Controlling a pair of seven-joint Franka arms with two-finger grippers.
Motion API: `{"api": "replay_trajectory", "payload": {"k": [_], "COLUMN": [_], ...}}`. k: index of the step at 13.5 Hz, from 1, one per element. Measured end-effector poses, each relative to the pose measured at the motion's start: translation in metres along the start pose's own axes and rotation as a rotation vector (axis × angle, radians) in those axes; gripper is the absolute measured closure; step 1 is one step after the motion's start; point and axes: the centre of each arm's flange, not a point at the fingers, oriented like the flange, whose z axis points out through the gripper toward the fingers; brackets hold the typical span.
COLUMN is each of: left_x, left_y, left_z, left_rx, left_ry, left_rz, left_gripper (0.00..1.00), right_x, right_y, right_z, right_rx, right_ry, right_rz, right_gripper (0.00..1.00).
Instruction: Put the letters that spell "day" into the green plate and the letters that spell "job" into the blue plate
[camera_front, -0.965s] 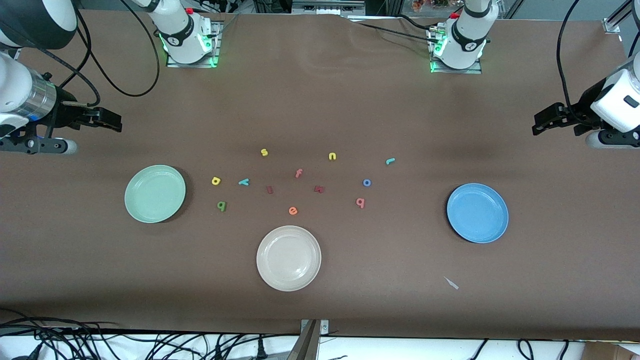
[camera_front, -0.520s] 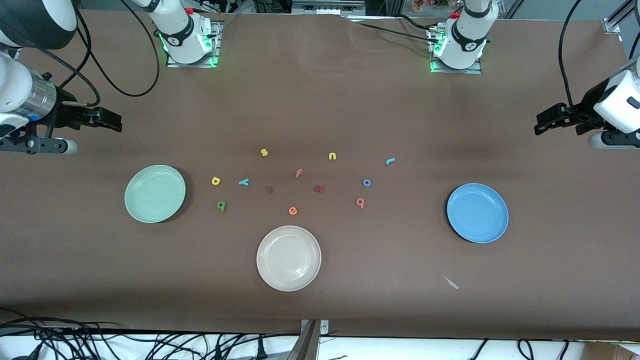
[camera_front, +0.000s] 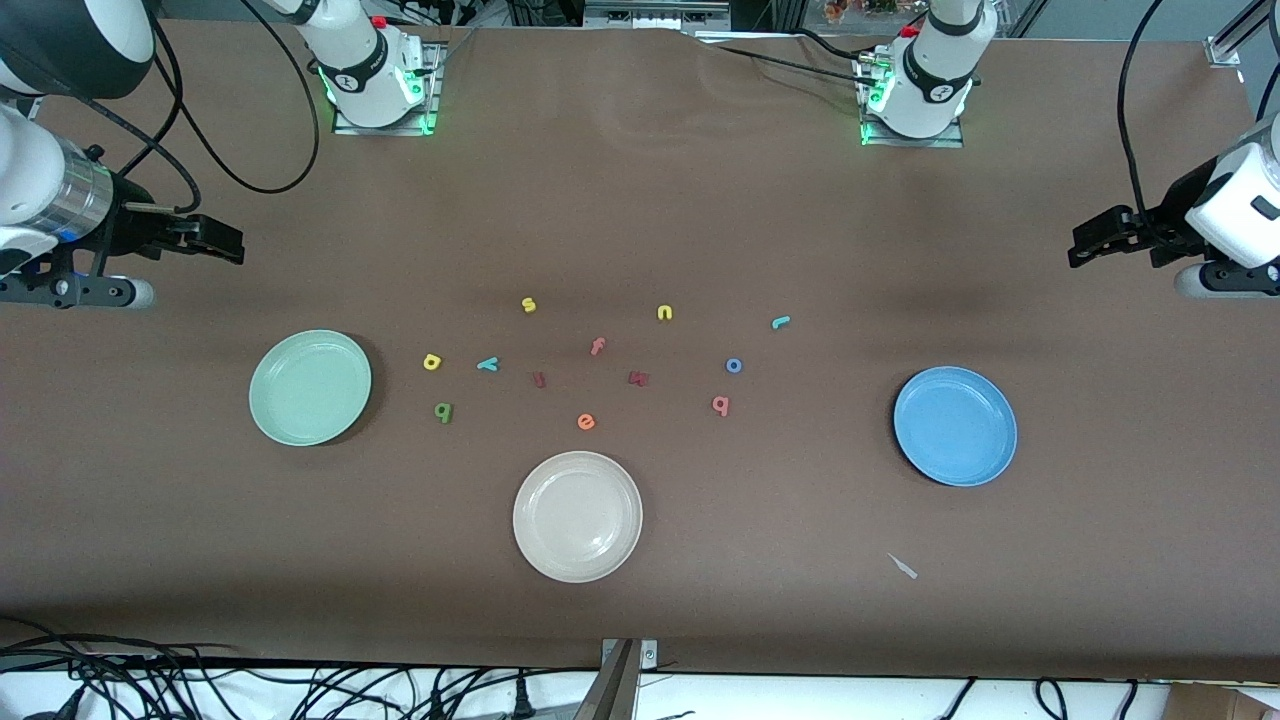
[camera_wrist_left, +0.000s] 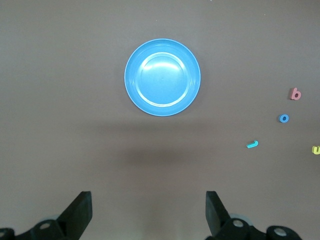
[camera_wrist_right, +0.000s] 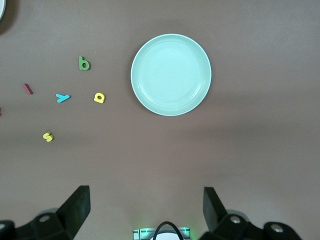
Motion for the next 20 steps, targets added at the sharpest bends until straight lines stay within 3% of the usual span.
{"api": "replay_trajectory", "payload": {"k": [7, 20], "left_x": [-0.003, -0.004], "left_y": [-0.044, -0.016], "left_z": [0.004, 0.008], "left_rx": [-0.012, -0.009], "left_ry": [-0.018, -0.042], "left_rz": [0.056, 0.107], "left_gripper": [0.00, 0.00], "right_x": [0.000, 0.000], "right_y": [0.000, 0.000], "right_z": [0.000, 0.000], "right_rx": [0.000, 0.000], "right_ry": [0.000, 0.000], "right_rz": [0.000, 0.000], "right_gripper": [0.00, 0.00]}}
